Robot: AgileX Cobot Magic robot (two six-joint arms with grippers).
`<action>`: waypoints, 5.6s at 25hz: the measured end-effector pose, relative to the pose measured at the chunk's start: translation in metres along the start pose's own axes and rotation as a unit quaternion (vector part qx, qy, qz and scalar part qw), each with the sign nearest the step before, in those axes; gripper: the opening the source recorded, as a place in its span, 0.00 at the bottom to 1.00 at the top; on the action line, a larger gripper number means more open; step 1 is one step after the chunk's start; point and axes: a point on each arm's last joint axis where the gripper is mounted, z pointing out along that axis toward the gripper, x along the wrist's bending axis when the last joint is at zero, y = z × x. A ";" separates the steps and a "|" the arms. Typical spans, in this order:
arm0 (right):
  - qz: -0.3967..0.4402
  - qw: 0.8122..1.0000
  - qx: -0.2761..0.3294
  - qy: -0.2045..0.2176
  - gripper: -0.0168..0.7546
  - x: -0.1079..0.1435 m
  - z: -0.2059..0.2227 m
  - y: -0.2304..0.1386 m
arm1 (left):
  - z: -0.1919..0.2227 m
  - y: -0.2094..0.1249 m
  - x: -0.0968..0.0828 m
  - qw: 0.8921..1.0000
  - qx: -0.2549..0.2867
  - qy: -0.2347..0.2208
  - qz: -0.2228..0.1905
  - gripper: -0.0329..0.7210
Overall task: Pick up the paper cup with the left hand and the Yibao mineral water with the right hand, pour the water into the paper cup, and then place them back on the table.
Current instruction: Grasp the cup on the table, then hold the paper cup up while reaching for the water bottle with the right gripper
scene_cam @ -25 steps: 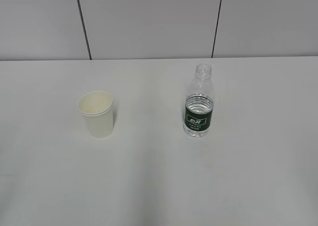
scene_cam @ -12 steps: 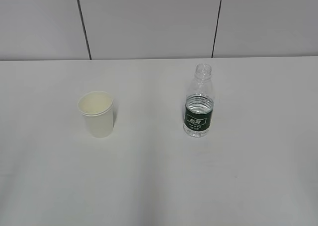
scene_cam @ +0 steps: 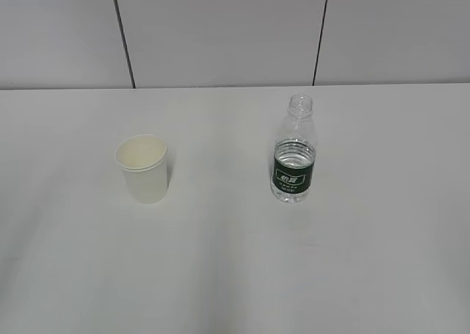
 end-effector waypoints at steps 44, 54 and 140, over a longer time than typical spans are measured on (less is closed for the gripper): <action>0.000 1.000 0.000 0.000 0.73 0.000 0.000 0.000 | 0.213 -0.110 -0.036 0.992 0.071 -0.107 0.018 0.79; 0.000 1.000 0.000 0.000 0.73 0.000 0.000 0.000 | 0.235 -0.155 -0.055 0.978 0.056 -0.201 0.032 0.79; 0.000 1.000 0.000 0.000 0.73 0.000 0.000 0.000 | 0.321 -0.206 -0.076 0.959 0.064 -0.265 0.079 0.79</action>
